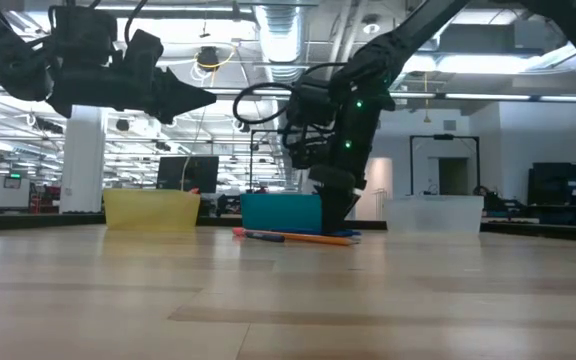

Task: Sort crayons/erasers/pens/pencils in bins
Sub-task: Put the blue pen into the transparent blue bin

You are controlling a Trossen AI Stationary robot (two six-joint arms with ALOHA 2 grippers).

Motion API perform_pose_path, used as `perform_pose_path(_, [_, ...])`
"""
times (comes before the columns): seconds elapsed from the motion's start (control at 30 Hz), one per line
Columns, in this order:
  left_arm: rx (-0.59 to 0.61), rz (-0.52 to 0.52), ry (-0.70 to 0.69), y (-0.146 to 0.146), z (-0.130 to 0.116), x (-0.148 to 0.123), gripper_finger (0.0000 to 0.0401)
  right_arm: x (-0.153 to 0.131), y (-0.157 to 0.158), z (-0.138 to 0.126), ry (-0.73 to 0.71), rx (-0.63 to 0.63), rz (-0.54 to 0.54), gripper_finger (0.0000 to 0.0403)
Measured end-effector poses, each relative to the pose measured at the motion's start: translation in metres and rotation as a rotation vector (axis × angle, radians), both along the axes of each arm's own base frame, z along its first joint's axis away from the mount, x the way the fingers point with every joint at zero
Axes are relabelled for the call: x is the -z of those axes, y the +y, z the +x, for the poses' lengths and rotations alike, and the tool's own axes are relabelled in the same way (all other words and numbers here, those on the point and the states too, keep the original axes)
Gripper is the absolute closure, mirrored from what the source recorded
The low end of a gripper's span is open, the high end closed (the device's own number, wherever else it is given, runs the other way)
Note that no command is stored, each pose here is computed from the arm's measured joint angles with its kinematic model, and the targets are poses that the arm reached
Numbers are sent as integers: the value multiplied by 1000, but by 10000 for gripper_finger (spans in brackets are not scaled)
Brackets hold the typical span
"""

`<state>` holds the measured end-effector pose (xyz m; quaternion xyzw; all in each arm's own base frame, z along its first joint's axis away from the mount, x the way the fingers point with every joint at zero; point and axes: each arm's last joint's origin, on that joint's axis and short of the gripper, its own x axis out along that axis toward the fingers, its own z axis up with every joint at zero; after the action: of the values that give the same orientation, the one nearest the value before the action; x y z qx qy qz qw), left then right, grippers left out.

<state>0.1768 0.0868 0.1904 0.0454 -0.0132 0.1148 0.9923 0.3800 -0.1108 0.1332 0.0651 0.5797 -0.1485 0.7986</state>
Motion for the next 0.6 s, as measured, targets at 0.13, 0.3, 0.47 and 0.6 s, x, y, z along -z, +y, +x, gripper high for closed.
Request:
perform_pose_path(0.13, [0, 0, 0, 0, 0, 0, 401, 0, 0, -1, 12, -23, -6, 307])
perform_pose_path(0.3, [0, -5, -2, 0, 0, 0, 401, -1, 0, -1, 10, -27, -10, 332])
perform_pose_path(0.47, [0, -6, -3, 0, 0, 0, 401, -5, 1, -2, 6, -47, -15, 336])
perform_pose_path(0.6, [0, -6, -3, 0, 0, 0, 401, -8, 2, -3, 6, -53, -5, 336])
